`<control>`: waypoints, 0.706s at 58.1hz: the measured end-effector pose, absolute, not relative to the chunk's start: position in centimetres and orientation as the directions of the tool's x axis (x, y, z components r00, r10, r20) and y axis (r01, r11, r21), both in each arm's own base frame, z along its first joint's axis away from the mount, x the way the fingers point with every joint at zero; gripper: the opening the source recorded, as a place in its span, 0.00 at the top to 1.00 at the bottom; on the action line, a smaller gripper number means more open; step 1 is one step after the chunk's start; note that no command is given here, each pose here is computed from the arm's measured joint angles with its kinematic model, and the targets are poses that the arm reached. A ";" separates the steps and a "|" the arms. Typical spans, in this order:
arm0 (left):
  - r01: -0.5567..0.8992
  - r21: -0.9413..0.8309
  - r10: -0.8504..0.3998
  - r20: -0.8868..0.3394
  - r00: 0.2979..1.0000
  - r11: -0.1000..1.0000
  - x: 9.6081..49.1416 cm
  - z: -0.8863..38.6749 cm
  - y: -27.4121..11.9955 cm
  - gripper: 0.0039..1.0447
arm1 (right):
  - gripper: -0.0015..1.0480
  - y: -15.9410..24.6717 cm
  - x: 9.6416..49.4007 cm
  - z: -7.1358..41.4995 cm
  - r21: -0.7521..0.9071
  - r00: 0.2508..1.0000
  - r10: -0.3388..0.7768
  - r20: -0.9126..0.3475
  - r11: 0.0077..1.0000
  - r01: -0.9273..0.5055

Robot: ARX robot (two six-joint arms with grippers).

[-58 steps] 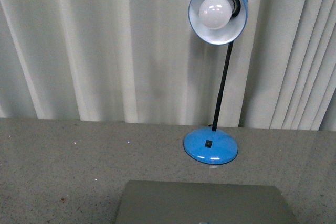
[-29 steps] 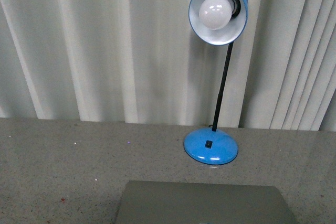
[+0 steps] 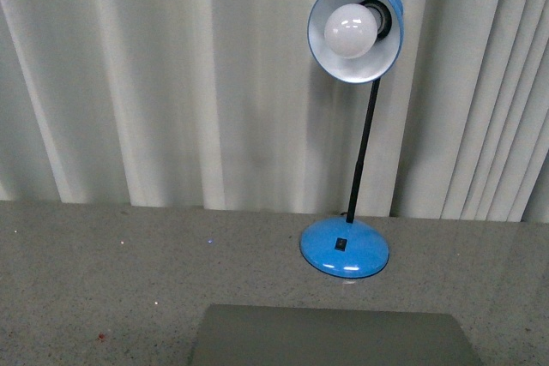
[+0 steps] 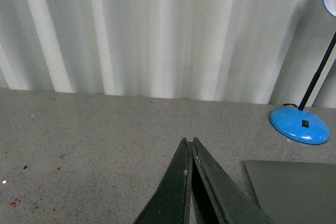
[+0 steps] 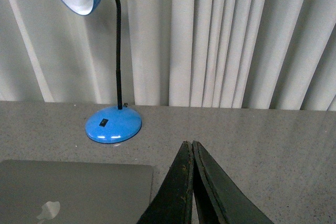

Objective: Close laptop

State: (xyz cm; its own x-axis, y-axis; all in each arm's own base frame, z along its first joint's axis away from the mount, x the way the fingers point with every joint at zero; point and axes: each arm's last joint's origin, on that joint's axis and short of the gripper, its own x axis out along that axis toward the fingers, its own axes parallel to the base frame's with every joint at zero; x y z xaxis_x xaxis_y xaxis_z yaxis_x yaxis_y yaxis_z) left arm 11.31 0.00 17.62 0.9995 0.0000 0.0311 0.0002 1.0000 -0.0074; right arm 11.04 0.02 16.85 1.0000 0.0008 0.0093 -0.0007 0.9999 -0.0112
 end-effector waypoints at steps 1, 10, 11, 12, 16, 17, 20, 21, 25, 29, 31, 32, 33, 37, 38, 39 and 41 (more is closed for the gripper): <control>0.000 -0.007 0.000 0.031 1.000 1.000 11.3 17.6 0.0 0.97 | 0.97 0.0 11.0 16.8 -0.011 1.000 0.001 0.009 1.000 -0.001; 0.000 -0.007 0.000 0.032 0.999 1.000 11.0 17.6 0.0 0.97 | 0.97 0.0 10.7 16.8 -0.011 1.000 0.001 0.009 1.000 -0.001; 0.000 -0.007 0.000 0.031 1.000 1.000 10.9 17.6 0.0 0.97 | 0.97 0.0 10.5 16.7 -0.011 1.000 0.001 0.000 1.000 -0.001; 0.000 -0.007 0.000 0.031 1.000 1.000 10.9 17.6 0.0 0.97 | 0.97 0.0 10.4 16.5 -0.011 1.000 0.001 -0.015 1.000 -0.001; 0.000 -0.007 0.000 0.031 1.000 1.000 10.8 17.6 0.0 0.97 | 0.97 0.0 9.9 16.4 -0.011 1.000 0.003 -0.015 1.000 -0.003; 0.000 -0.007 0.000 0.030 1.000 1.000 10.8 17.6 0.0 0.97 | 0.97 0.0 9.9 16.5 -0.011 1.000 0.003 -0.008 1.000 -0.003; 0.000 -0.007 0.000 0.013 1.000 1.000 10.4 17.3 0.0 0.97 | 0.97 0.0 9.8 16.6 -0.011 1.000 0.003 0.007 1.000 -0.003; 0.003 -0.007 -0.003 0.001 1.000 1.000 10.2 17.2 0.0 0.97 | 0.97 0.0 9.8 16.6 -0.011 1.000 0.003 0.007 1.000 -0.003; 0.000 -0.007 0.000 0.015 1.000 1.000 9.7 17.2 0.0 0.97 | 0.97 0.0 9.8 16.5 -0.011 1.000 0.002 0.003 1.000 -0.002; 0.000 -0.007 0.000 0.027 1.000 1.000 9.6 17.3 0.0 0.97 | 0.97 0.0 9.8 16.5 -0.011 1.000 0.003 0.002 1.000 -0.003; 0.000 -0.007 0.000 0.025 1.000 1.000 9.6 17.3 0.0 0.97 | 0.97 0.0 9.8 16.5 -0.011 1.000 0.003 0.003 1.000 -0.003; 0.000 -0.007 0.000 0.025 1.000 1.000 9.6 17.3 0.0 0.97 | 0.97 0.0 9.8 16.5 -0.011 1.000 0.003 0.002 1.000 -0.003; 0.000 -0.007 0.000 0.025 1.000 1.000 9.6 17.3 0.0 0.97 | 0.97 0.0 9.8 16.5 -0.011 1.000 0.003 0.002 1.000 -0.003; 0.000 -0.007 0.000 0.025 1.000 1.000 9.6 17.3 0.0 0.97 | 0.97 0.0 9.8 16.5 -0.011 1.000 0.003 0.002 1.000 -0.003; 0.000 -0.007 0.000 0.025 1.000 1.000 9.6 17.3 0.0 0.97 | 0.97 0.0 9.8 16.5 -0.011 1.000 0.003 0.001 1.000 -0.003; 0.000 -0.008 0.000 0.025 1.000 1.000 9.6 17.3 0.0 0.96 | 0.96 0.0 9.8 16.5 -0.012 1.000 0.003 0.002 1.000 -0.003; 0.000 -0.007 0.000 0.025 1.000 1.000 9.6 17.3 0.0 0.91 | 0.90 0.0 9.8 16.5 -0.011 1.000 0.003 0.002 1.000 -0.003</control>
